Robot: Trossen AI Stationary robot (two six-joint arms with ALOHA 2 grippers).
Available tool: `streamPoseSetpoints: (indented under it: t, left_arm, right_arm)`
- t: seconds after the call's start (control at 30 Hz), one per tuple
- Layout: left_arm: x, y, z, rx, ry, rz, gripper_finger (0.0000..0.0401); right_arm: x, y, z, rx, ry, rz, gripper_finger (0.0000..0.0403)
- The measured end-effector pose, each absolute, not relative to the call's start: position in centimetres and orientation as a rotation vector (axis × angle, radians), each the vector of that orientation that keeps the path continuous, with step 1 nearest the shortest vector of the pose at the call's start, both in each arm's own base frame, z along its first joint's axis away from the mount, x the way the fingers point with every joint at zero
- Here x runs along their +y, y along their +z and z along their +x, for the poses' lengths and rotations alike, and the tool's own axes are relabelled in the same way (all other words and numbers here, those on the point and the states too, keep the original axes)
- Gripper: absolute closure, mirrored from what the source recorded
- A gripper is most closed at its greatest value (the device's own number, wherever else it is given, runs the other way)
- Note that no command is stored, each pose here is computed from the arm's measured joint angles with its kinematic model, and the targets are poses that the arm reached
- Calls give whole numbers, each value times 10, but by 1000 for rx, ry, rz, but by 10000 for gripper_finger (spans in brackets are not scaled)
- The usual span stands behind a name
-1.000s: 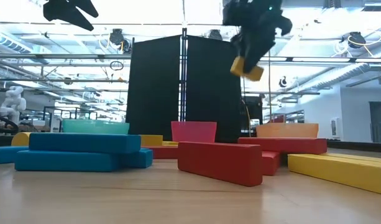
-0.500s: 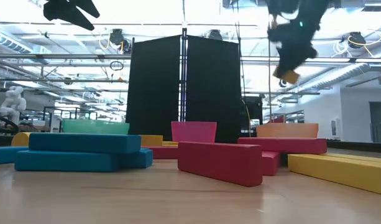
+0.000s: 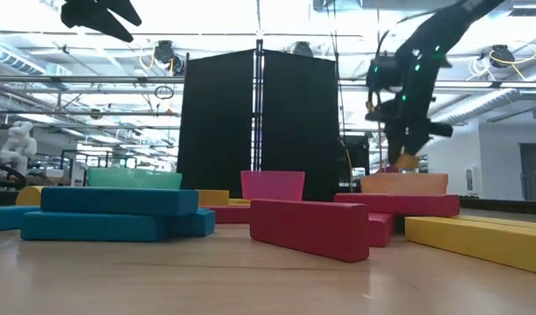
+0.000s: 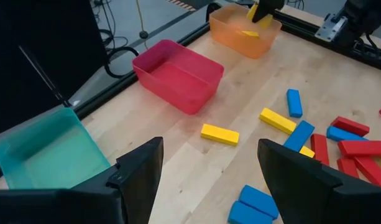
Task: Sort blocks
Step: Put the yellow block into the orange bin
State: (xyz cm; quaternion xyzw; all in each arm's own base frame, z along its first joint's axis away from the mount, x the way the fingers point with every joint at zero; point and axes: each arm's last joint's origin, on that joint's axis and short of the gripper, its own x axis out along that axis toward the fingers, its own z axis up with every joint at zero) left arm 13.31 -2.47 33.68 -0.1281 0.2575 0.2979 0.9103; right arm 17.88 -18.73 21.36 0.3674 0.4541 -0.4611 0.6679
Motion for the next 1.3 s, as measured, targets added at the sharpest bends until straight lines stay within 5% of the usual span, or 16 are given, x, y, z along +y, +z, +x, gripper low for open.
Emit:
streamPoseSetpoints:
  t: [0.23, 0.43, 0.57, 0.83, 1.0, 1.3]
  left_arm:
    - [-24, 337, 133, 532, 618, -260, 134]
    - [-25, 337, 133, 532, 618, -260, 134]
    - [-24, 337, 133, 532, 618, -260, 134]
    - [-24, 337, 133, 533, 618, -259, 134]
    - [-24, 337, 133, 528, 625, -256, 134]
    - [-24, 337, 133, 525, 630, -254, 134]
  right_arm:
    - [-197, 194, 181, 1131, -1009, 802, 288]
    - [-196, 199, 180, 1113, -998, 780, 177]
    - [-196, 208, 180, 1110, -983, 760, 139]
    - [-190, 300, 218, 856, -569, 747, 166]
    - [-155, 355, 264, 694, -336, 542, 191]
    - [-91, 328, 338, 732, -36, 293, 209]
